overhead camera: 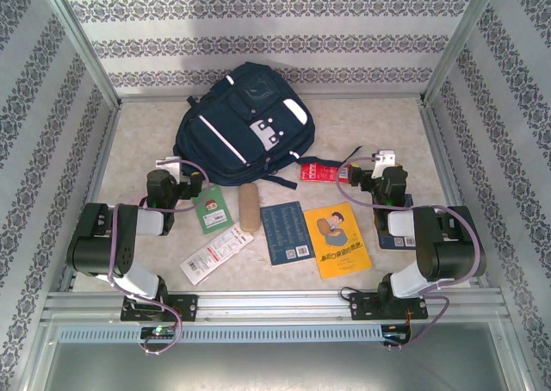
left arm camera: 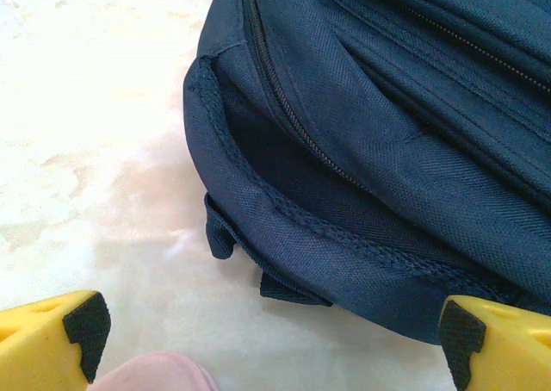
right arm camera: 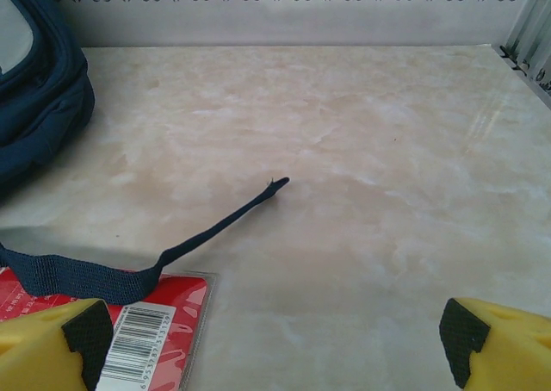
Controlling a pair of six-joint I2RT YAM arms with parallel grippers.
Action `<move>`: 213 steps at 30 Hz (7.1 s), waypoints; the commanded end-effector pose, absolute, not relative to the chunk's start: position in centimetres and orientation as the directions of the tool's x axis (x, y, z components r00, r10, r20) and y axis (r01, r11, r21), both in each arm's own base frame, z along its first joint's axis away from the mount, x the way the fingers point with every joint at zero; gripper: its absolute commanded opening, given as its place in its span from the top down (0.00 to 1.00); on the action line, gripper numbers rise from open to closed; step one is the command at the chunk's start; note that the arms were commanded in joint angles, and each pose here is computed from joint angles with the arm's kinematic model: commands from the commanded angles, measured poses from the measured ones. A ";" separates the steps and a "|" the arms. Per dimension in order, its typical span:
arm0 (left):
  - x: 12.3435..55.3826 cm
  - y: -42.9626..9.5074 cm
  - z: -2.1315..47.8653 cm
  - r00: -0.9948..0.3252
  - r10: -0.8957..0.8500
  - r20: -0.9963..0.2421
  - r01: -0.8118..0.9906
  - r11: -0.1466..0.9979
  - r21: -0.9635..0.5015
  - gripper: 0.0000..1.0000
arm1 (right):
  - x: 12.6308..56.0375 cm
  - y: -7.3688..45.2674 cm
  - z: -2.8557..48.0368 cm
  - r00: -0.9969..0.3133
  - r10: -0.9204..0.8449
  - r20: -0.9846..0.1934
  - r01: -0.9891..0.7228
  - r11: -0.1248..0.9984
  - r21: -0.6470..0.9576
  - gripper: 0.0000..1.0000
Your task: Pack the student bag
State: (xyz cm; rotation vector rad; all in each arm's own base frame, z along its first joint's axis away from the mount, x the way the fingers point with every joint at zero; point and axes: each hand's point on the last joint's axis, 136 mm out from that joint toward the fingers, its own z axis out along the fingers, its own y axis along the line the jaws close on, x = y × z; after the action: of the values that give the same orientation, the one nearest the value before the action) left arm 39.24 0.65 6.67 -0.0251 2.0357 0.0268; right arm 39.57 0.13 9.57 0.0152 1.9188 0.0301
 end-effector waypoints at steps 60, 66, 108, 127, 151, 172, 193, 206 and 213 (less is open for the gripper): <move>26.2 -6.6 22.5 -0.719 -0.304 -0.625 -0.179 0.950 -0.256 0.01 | 38.7 35.3 21.8 -0.757 -0.212 -0.618 -0.478 0.824 0.303 0.02; 25.8 -5.4 22.4 -0.690 -0.293 -0.662 -0.192 0.956 -0.223 0.01 | 44.7 39.4 18.8 -0.784 -0.203 -0.587 -0.535 0.701 0.472 0.15; 26.0 -5.2 21.2 -0.702 -0.282 -0.654 -0.199 0.959 -0.200 0.01 | 51.0 39.7 29.9 -0.704 -0.008 -0.711 -0.608 0.523 0.596 1.00; 25.9 -2.7 26.7 -0.551 -0.355 -0.755 -0.288 0.930 -0.226 0.00 | 39.8 32.6 31.8 -0.525 -0.323 -0.788 -0.817 0.451 0.360 1.00; 41.0 -8.4 18.0 -0.775 -0.427 -0.465 -0.288 0.895 -0.341 0.00 | 28.6 31.9 24.2 -0.137 -0.440 -0.887 -0.941 0.336 -0.022 0.43; 47.3 -16.7 8.5 -0.958 -0.246 -0.147 -0.127 0.825 -0.551 0.09 | 20.7 15.7 8.8 -0.946 0.102 -0.307 0.003 0.951 0.308 1.00; 43.5 -18.8 8.4 -0.957 -0.279 -0.073 -0.175 0.764 -0.621 0.14 | 34.8 17.5 4.2 -0.942 0.238 -0.237 0.138 0.917 0.374 0.86; 40.2 -24.8 13.2 -0.950 -0.309 -0.053 -0.142 0.574 -0.807 0.13 | 44.7 16.8 11.4 -0.905 0.220 -0.365 0.056 0.910 0.411 0.50; 37.2 -28.9 13.3 -0.966 -0.258 -0.031 -0.115 0.533 -0.838 0.13 | 43.7 14.0 19.1 -0.834 0.225 -0.504 0.066 0.947 0.313 0.26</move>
State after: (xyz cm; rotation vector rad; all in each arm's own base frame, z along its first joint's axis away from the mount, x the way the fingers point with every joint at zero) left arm 39.99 -25.40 10.84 -0.4456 2.6307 -1.2047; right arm 44.64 14.75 14.21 0.2430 2.6265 0.4362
